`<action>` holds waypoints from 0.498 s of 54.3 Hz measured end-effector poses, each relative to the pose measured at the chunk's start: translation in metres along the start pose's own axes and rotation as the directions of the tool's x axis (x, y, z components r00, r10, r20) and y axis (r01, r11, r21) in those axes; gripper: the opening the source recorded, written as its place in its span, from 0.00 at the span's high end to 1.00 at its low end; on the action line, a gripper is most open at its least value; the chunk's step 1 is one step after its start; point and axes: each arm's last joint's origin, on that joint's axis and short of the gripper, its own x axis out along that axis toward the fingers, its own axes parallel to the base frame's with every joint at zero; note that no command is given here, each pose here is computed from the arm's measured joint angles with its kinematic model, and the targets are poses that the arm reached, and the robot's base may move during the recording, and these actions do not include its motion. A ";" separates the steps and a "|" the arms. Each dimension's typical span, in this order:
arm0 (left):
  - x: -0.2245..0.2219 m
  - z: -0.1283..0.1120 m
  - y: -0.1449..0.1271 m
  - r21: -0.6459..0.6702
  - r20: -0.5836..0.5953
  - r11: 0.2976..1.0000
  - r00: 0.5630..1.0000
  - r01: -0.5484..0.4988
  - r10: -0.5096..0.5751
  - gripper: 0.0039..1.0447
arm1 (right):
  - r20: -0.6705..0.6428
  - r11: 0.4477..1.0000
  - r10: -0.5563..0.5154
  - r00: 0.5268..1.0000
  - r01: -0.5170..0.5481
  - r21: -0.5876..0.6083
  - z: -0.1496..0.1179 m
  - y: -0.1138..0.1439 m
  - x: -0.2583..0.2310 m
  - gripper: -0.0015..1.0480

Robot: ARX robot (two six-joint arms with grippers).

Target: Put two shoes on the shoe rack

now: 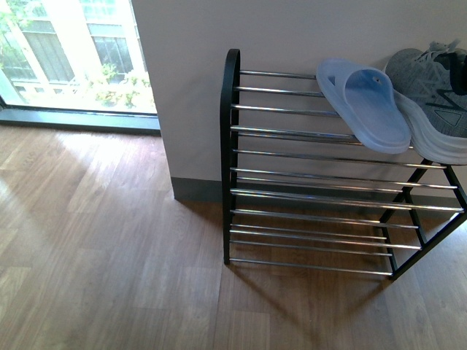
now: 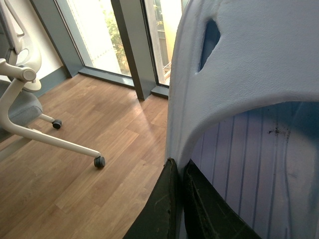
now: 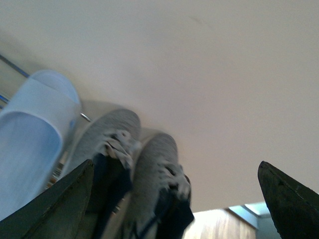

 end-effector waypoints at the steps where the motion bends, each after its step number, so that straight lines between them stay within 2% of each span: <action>1: 0.000 0.000 0.000 0.000 0.000 1.000 1.000 0.000 0.000 0.98 | -0.008 1.000 -0.014 1.000 0.014 0.011 -0.004 -0.004 -0.006 0.09; 12: 0.000 0.000 0.000 0.000 0.000 1.000 1.000 0.000 0.000 0.98 | -0.072 0.992 -0.068 0.995 0.075 0.097 -0.037 -0.016 -0.045 0.09; 18: 0.000 0.000 0.000 0.000 0.000 1.000 1.000 0.000 0.000 0.98 | -0.097 0.977 -0.069 0.993 0.087 0.193 -0.051 -0.016 -0.078 0.09; 25: 0.000 0.000 0.000 0.000 0.000 1.000 1.000 0.000 0.000 0.98 | -0.065 0.961 -0.104 0.992 0.117 0.252 -0.047 -0.016 -0.103 0.09; 27: 0.000 0.000 0.000 0.000 0.000 1.000 1.000 0.000 0.000 0.98 | 0.019 0.948 -0.079 0.997 0.069 0.311 -0.048 -0.016 -0.104 0.12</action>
